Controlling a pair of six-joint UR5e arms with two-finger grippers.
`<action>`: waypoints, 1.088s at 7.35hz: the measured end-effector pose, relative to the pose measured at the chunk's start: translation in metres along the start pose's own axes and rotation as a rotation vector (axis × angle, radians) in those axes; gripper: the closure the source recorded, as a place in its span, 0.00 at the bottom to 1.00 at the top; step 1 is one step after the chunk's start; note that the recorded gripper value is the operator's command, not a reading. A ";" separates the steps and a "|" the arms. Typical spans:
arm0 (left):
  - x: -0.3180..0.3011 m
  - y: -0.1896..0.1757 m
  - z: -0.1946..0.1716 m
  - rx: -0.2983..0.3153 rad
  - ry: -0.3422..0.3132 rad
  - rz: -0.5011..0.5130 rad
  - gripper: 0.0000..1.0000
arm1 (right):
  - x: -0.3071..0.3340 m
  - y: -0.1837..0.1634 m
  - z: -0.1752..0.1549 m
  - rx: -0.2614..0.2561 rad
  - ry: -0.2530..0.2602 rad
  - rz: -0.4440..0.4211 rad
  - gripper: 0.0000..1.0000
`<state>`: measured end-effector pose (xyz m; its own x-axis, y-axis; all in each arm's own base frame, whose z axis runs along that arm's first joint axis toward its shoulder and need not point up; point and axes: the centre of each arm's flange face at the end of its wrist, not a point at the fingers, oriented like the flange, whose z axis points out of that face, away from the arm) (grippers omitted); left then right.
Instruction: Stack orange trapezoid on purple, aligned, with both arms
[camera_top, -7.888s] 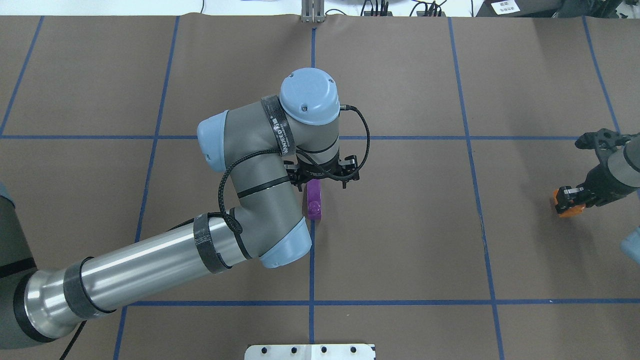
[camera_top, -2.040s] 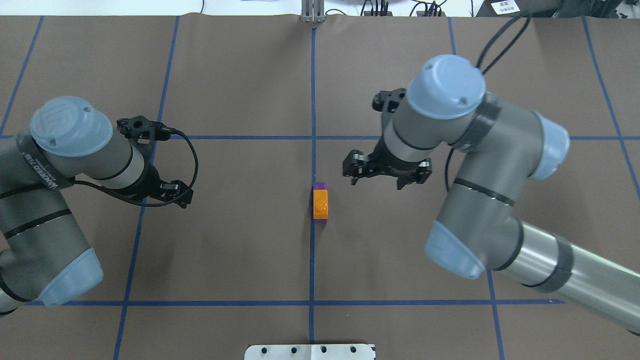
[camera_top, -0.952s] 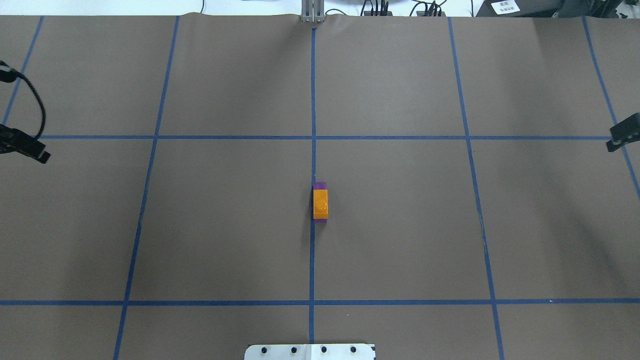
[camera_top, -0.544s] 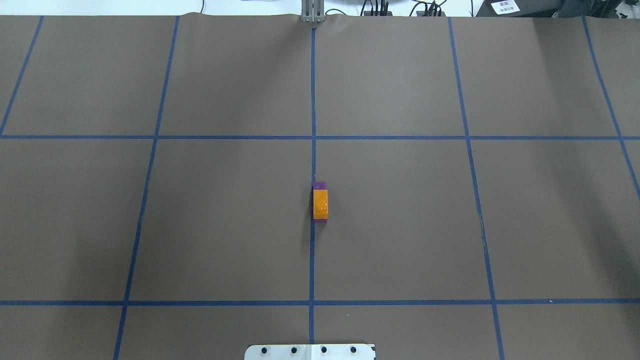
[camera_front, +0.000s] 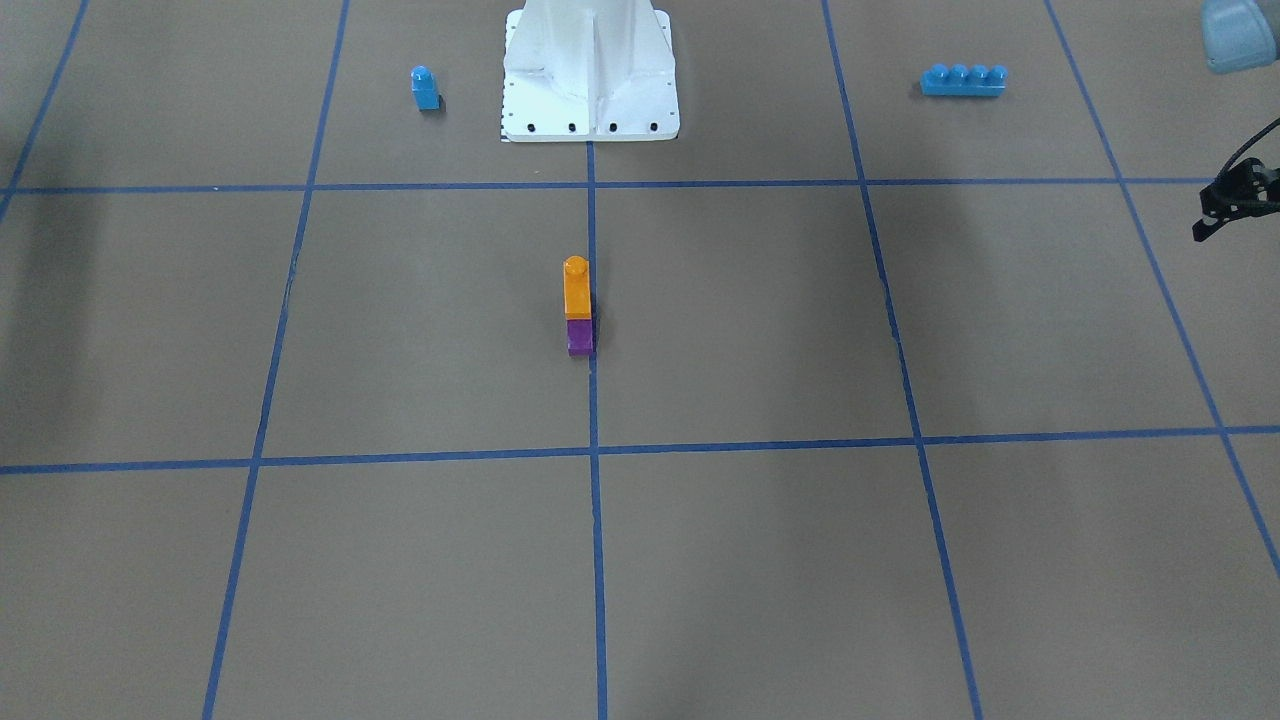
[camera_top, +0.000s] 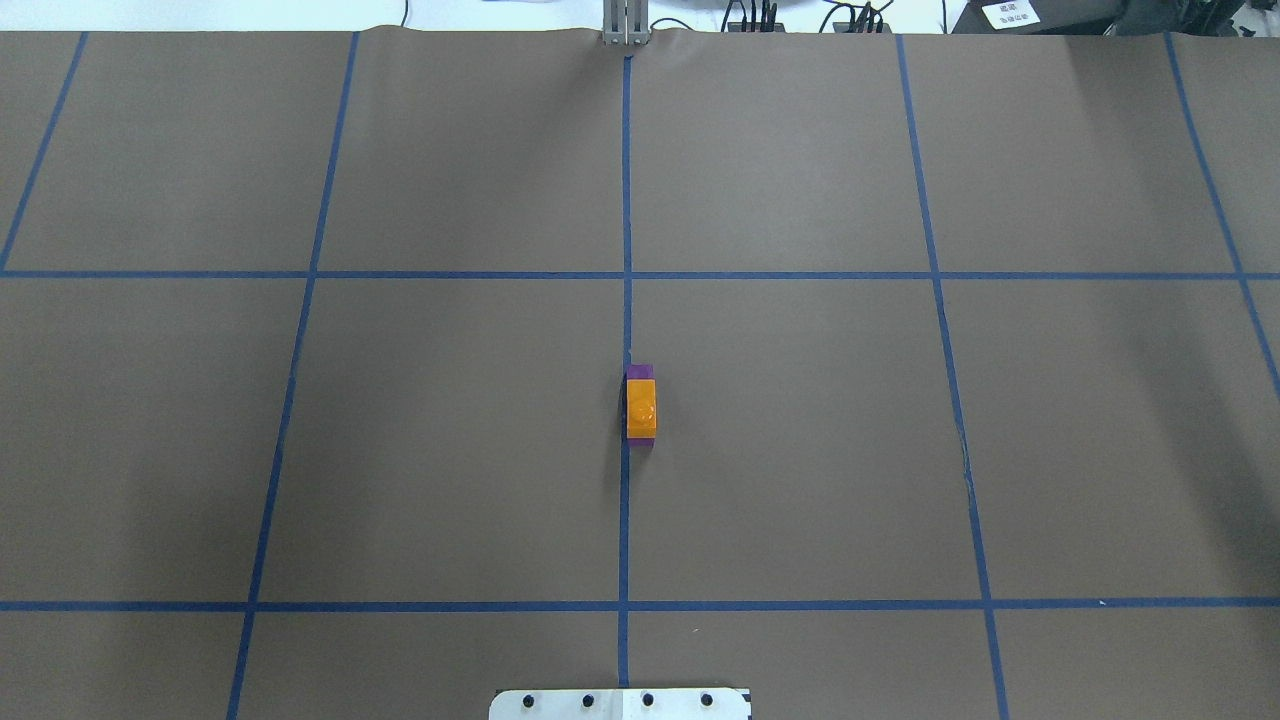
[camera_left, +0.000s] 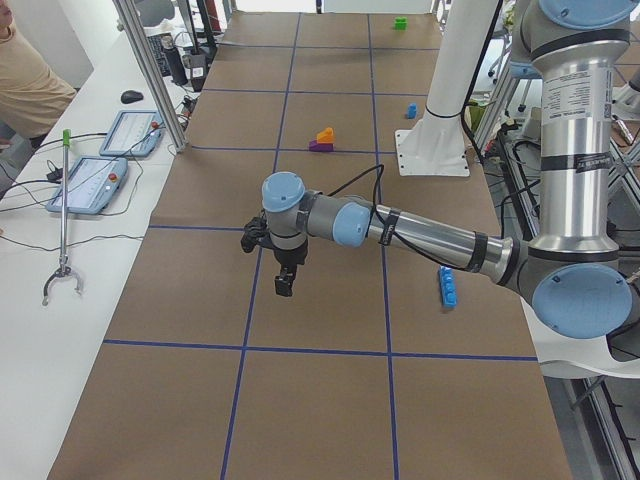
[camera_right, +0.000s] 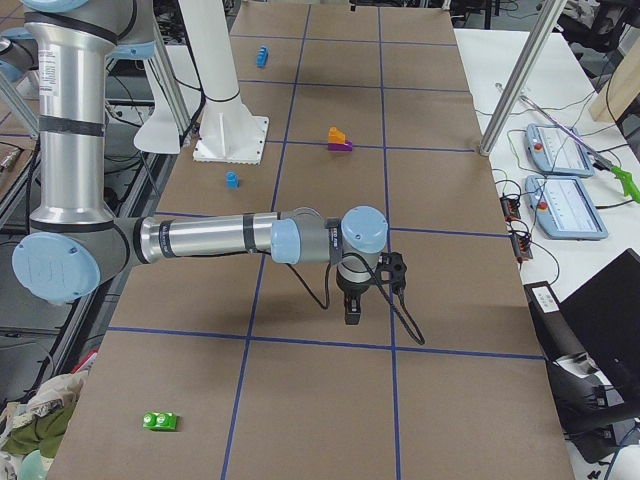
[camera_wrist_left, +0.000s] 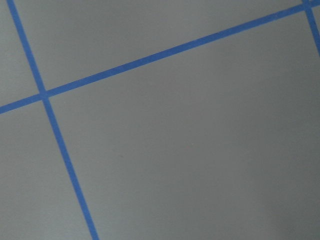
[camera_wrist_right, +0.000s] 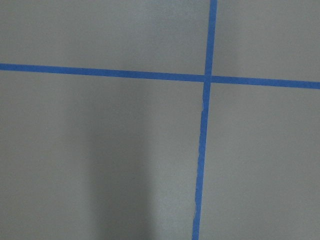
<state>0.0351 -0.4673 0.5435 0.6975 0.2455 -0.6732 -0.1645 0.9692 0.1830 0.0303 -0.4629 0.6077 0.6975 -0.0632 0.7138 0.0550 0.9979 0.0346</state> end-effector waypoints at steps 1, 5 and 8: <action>-0.002 -0.001 -0.001 0.003 0.000 -0.005 0.00 | 0.003 0.001 0.002 -0.004 0.000 -0.020 0.00; -0.004 -0.006 -0.002 0.008 -0.001 -0.016 0.00 | -0.002 0.003 -0.004 0.008 -0.008 -0.052 0.00; 0.000 -0.010 -0.006 0.022 0.001 -0.002 0.00 | -0.006 0.009 -0.006 0.010 -0.018 -0.056 0.00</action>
<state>0.0329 -0.4774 0.5372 0.6974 0.2434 -0.6741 -0.1473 0.9692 0.1976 0.0310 -0.4537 0.5998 0.6807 -0.1187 0.7229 0.0861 0.9929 0.0820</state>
